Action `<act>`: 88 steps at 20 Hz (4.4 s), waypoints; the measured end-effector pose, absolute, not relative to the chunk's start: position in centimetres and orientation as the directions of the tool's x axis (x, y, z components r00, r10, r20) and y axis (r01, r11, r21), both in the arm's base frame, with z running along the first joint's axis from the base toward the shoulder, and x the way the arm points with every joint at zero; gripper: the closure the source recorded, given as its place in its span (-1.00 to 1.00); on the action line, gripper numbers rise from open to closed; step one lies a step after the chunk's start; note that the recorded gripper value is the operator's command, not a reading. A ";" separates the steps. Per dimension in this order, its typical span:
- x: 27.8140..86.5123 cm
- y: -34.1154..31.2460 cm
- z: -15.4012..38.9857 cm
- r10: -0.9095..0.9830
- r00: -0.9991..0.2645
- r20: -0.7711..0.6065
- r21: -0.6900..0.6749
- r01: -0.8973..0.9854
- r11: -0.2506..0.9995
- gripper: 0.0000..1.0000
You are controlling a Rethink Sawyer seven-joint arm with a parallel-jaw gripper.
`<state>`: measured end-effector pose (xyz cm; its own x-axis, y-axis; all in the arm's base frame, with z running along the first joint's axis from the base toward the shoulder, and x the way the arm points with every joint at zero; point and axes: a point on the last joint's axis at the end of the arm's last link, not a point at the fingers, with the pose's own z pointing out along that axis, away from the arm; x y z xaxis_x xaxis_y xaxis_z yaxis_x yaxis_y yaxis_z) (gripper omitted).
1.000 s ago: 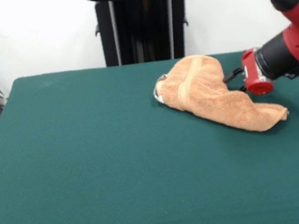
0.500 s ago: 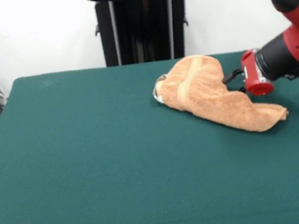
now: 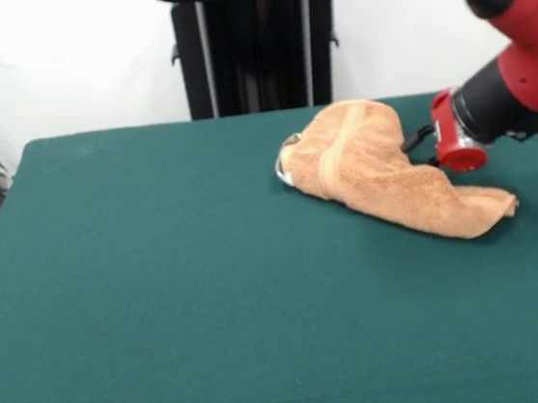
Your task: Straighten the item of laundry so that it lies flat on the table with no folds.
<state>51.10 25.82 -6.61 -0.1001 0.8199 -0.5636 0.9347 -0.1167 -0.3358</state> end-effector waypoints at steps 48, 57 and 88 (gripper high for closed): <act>55.4 14.7 -4.8 0.921 -0.238 -0.308 -0.245 0.956 0.165 1.00; 56.1 9.7 -3.2 0.901 -0.285 -0.326 -0.218 0.950 0.222 1.00; 60.9 9.7 16.5 0.952 -0.167 -0.256 -0.153 0.980 0.131 1.00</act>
